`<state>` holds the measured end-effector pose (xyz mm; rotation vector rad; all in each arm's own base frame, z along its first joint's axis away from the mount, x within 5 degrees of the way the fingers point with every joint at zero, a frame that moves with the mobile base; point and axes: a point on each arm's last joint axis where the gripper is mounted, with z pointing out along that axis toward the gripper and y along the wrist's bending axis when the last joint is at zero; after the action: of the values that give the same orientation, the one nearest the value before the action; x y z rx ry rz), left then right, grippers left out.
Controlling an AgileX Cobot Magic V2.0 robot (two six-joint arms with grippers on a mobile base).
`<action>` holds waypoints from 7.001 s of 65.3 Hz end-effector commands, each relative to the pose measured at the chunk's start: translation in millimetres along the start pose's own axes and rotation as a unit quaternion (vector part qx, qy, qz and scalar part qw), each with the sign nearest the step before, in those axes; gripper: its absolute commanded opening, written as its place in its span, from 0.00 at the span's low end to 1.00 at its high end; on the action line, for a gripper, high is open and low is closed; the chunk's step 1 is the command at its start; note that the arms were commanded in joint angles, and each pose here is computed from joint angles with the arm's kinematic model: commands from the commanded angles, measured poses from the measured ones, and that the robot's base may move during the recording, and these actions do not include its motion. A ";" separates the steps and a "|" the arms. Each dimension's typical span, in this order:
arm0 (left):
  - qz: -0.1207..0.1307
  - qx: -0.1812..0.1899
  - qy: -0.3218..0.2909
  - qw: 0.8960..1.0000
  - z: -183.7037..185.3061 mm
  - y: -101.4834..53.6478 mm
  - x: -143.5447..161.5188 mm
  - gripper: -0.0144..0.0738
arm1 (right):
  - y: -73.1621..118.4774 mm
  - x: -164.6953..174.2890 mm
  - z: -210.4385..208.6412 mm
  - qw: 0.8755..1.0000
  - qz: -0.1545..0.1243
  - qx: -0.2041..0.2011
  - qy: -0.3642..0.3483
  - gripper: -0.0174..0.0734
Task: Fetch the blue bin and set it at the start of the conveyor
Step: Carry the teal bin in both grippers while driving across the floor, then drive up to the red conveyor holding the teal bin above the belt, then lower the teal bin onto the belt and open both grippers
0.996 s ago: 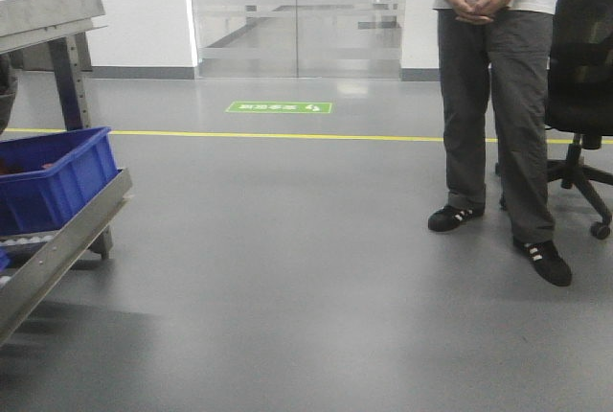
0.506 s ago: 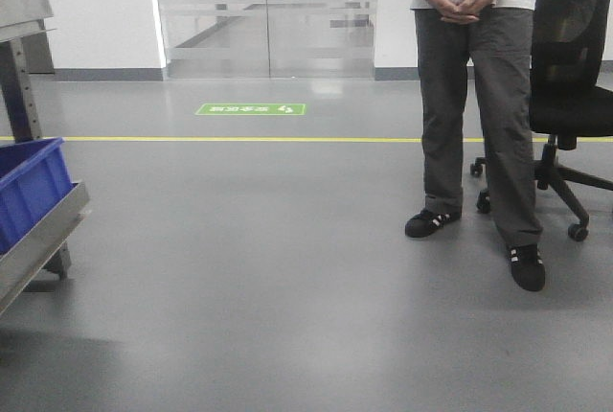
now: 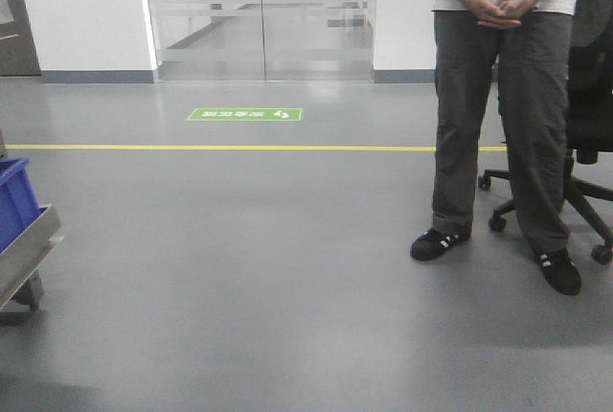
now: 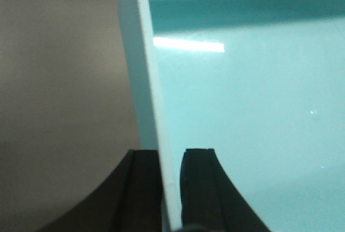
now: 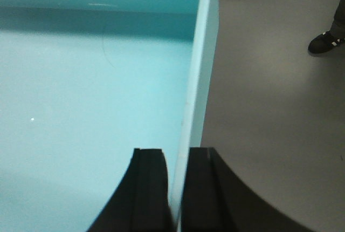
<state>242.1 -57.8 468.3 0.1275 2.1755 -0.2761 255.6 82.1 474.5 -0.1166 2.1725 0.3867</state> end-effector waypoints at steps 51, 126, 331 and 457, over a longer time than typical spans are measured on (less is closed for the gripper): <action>0.019 -0.021 -0.023 0.999 -8.2 4.4 -3.6 0.04 | -8.7 -6.3 -8.7 0.998 -0.030 0.037 -0.031 0.02; 0.055 -0.075 -0.026 0.995 -9.2 14.1 -4.9 0.04 | -8.7 -6.3 -8.7 0.998 -0.030 0.037 -0.031 0.02; 0.142 -0.132 -0.205 0.959 -18.9 18.8 -38.7 0.04 | -7.4 -12.2 -9.2 0.997 -0.031 0.031 -0.064 0.02; 0.044 -0.041 0.147 0.987 180.5 11.6 36.2 0.68 | -69.5 36.1 169.5 0.967 -0.059 0.156 0.191 0.72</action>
<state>378.8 -97.1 308.3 0.2277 2.5218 -0.1288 391.2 80.8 312.5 -0.1466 2.6190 -0.0124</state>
